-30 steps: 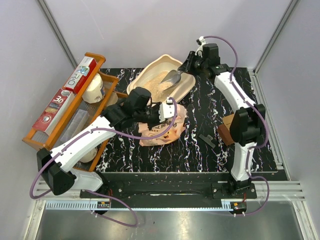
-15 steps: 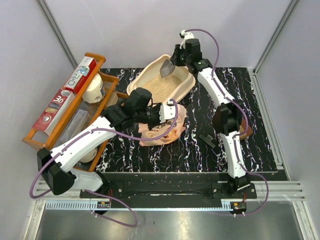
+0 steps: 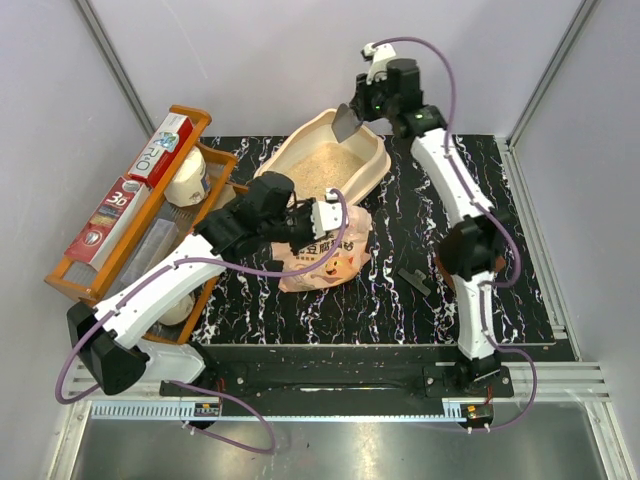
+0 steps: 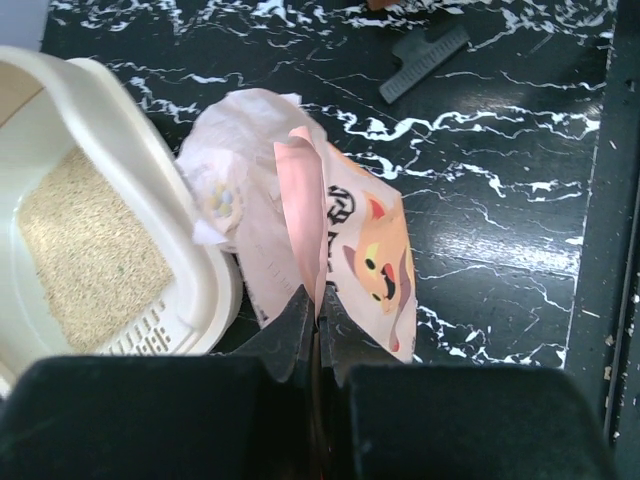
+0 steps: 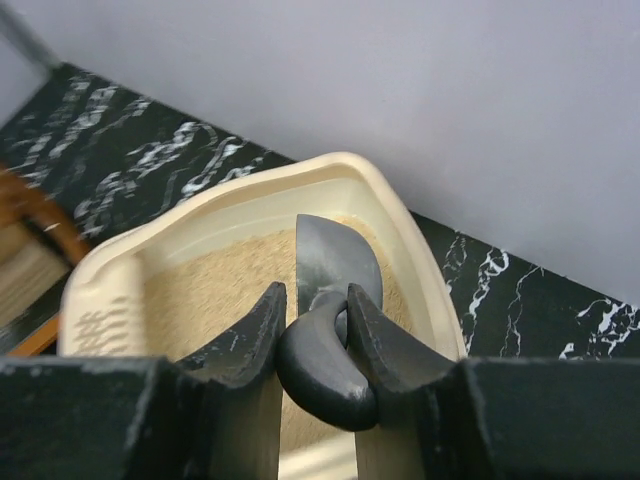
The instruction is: Fill the litter box with clean litter
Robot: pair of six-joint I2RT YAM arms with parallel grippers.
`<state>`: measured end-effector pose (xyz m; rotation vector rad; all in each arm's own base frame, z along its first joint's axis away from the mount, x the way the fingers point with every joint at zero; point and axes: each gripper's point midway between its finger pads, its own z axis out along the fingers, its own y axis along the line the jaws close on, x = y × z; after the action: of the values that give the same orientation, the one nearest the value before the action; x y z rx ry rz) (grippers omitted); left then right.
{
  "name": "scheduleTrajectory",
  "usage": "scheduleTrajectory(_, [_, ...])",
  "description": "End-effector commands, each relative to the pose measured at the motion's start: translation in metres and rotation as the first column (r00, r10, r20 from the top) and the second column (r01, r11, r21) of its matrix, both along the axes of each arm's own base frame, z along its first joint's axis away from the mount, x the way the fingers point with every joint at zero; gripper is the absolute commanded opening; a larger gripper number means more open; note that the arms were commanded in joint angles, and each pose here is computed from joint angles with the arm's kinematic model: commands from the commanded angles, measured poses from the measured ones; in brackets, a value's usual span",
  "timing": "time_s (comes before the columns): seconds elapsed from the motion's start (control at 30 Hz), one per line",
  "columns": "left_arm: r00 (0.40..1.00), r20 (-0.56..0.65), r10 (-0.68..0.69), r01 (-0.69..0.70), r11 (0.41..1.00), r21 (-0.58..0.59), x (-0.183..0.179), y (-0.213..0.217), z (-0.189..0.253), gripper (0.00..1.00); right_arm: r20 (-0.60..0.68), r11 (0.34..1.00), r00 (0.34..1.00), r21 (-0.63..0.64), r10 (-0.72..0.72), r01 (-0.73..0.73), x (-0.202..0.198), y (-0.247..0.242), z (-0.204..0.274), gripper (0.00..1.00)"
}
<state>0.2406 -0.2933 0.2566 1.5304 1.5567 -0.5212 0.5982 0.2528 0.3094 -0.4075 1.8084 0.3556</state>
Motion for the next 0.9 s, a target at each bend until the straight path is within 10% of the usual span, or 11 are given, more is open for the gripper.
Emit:
scheduleTrajectory(0.0, [0.996,0.041,0.075,-0.069,0.990,-0.120,0.010,0.007,0.034,0.00,0.105,0.965,0.976,0.164,0.191,-0.207,-0.090,-0.027,0.128,0.00])
scheduleTrajectory(0.37, [0.977,-0.020,0.213,-0.212,0.954,-0.212,0.035,0.018,0.049,0.00,-0.066,0.736,0.759,0.308,0.648,-0.602,-0.258,-0.032,0.091,0.00])
scheduleTrajectory(0.87, [0.979,-0.037,0.201,-0.204,0.954,-0.217,0.034,0.016,0.049,0.00,-0.062,0.767,0.772,0.192,0.632,-0.612,-0.268,-0.043,0.074,0.00])
